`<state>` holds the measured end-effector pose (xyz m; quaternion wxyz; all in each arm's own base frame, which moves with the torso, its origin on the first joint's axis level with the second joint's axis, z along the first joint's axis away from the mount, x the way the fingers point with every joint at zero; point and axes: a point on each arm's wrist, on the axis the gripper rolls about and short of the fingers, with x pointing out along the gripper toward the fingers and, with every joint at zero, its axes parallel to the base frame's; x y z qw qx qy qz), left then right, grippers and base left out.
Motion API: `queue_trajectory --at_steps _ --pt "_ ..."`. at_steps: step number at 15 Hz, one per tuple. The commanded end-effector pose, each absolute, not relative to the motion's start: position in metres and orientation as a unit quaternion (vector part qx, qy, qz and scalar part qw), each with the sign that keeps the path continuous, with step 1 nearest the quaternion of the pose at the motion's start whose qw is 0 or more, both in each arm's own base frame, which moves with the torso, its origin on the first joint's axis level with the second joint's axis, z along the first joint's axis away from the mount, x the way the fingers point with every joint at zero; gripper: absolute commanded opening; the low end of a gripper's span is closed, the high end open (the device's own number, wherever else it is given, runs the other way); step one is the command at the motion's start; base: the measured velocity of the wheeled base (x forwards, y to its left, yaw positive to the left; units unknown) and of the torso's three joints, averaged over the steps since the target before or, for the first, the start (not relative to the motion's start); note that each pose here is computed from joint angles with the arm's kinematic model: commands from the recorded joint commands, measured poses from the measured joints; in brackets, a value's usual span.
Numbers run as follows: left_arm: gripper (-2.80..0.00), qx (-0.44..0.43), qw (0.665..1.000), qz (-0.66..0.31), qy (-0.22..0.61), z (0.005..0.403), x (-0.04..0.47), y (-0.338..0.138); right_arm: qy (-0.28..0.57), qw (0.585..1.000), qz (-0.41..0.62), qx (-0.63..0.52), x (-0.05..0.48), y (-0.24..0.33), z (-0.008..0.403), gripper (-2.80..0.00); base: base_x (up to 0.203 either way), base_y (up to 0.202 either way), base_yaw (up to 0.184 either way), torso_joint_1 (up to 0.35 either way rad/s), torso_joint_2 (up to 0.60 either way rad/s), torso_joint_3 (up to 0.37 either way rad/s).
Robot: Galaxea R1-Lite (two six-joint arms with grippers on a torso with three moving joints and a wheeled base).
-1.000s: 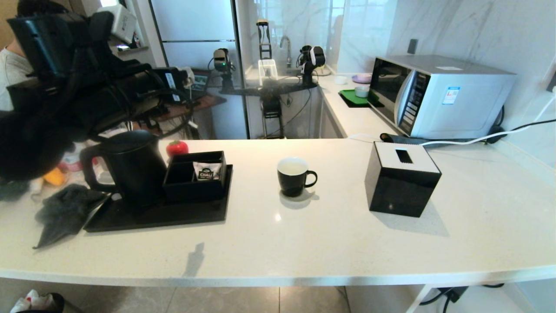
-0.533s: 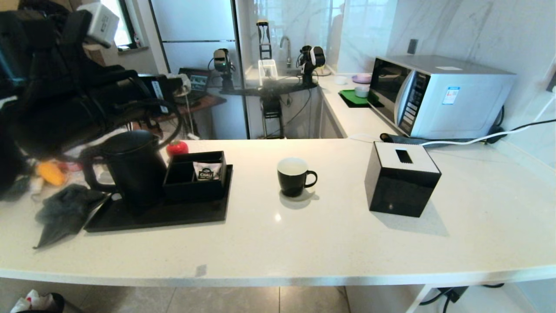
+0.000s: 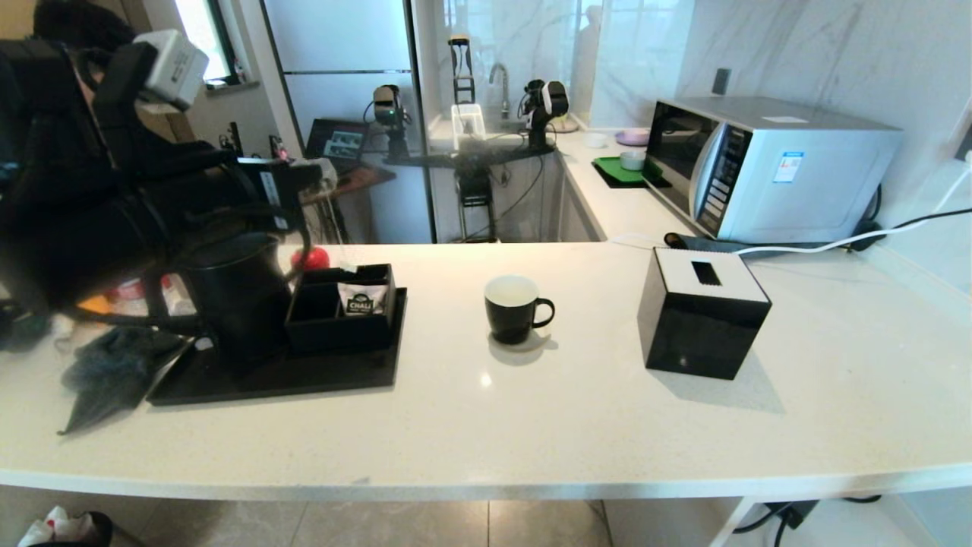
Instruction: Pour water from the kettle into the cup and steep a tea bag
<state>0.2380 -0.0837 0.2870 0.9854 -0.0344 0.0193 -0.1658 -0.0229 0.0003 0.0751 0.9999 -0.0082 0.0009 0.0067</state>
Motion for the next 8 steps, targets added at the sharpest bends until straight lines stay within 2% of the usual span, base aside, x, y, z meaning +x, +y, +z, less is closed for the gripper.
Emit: queue_trajectory --at_steps 1,8 --pt "-2.8 -0.033 0.982 -0.183 0.029 0.287 0.23 -0.09 0.001 1.0 0.007 -0.008 -0.023 0.0 0.075 -2.8 0.0 0.0 0.0 0.0 0.0 0.0" --pt "-2.8 -0.03 0.977 -0.209 0.039 0.284 0.223 -0.102 0.001 1.0 0.007 -0.014 -0.023 0.0 0.075 -2.8 0.0 0.0 0.0 0.0 0.0 0.0"
